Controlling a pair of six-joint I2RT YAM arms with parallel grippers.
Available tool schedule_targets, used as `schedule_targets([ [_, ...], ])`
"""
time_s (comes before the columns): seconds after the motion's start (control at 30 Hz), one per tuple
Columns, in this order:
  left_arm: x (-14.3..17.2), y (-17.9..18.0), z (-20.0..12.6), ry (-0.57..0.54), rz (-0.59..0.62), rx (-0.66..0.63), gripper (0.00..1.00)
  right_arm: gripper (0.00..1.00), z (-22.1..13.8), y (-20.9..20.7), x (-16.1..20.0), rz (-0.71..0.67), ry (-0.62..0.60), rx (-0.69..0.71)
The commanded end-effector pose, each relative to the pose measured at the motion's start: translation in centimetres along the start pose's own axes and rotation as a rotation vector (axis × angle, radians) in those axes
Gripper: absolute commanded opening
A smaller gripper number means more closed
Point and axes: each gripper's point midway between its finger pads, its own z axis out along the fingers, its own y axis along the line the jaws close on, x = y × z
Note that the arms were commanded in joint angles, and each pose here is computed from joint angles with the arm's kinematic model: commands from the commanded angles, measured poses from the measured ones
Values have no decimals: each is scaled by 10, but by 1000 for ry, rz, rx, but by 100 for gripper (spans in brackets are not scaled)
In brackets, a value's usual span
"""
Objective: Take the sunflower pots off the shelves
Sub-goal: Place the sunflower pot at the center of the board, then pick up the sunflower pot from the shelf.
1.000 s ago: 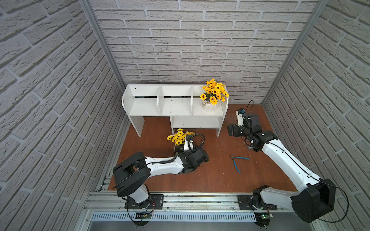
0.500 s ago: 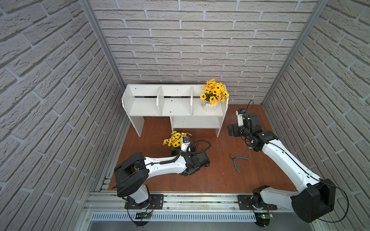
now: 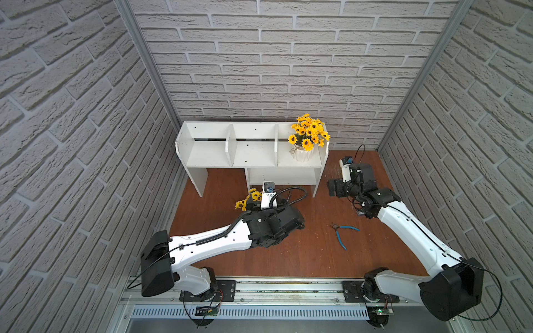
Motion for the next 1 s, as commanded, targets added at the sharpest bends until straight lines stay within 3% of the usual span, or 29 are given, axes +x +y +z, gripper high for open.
schedule_targets([
  [0.0,-30,-19,3,-35,106,125,98,100,-8,-1,-13,19,-55,-10],
  [0.2,-75,-26,2,-81,170,324,98,100,-11,3,-13,20,-60,-33],
  [0.47,-126,0,-12,-175,120,626,98,100,-20,21,-18,12,-81,-138],
  [0.73,-126,26,-6,-129,77,813,98,99,-34,58,-20,-43,-110,-346],
  [0.97,-116,67,20,-124,-48,750,98,97,-67,102,-19,-131,-142,-573],
])
